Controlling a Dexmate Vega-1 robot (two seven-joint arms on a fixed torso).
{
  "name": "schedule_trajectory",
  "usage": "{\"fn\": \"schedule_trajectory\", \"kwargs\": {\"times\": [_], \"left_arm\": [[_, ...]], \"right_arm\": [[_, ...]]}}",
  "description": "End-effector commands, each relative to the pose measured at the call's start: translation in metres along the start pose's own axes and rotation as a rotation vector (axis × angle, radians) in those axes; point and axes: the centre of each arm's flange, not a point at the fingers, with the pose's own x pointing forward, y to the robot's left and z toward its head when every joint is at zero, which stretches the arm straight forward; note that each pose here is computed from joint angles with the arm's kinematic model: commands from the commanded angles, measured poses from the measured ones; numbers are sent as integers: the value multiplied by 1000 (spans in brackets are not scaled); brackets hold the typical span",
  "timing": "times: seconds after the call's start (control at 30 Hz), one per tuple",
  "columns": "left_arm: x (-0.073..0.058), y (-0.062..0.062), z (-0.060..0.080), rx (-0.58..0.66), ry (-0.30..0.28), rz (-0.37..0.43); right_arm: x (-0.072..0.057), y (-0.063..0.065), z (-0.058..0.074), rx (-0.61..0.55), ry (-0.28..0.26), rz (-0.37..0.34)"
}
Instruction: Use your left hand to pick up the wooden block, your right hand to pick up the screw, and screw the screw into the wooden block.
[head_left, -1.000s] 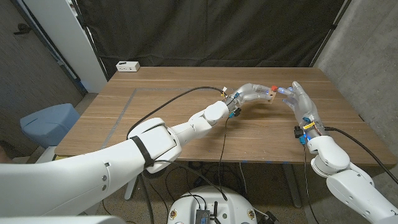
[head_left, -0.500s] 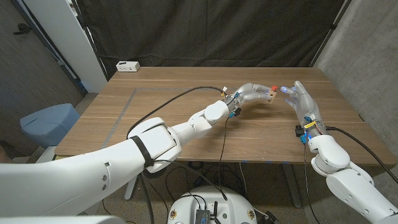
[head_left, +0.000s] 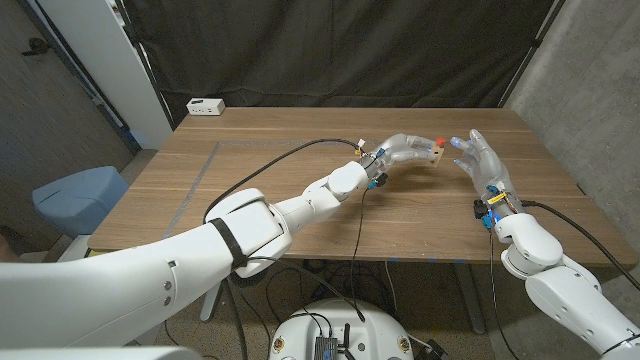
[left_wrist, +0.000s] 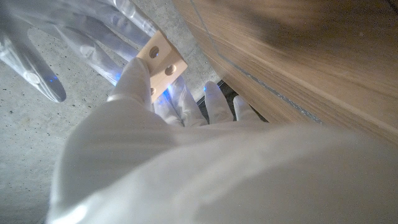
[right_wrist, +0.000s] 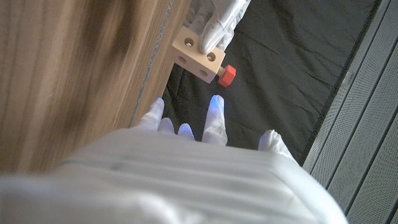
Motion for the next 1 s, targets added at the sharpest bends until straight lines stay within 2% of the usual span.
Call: {"fn": "schedule_trajectory", "kwargs": {"times": [0.03,0.53,1.0], "left_arm": [[-1,0,0,0,-5,3],[0,-1,2,1,-8,2],[0,-3,3,1,-15,1]], "right_arm": [[7,2,-2,3,21,59],[15,4,-3,2,31,117],[16,5,-1,3,23,124]]}}
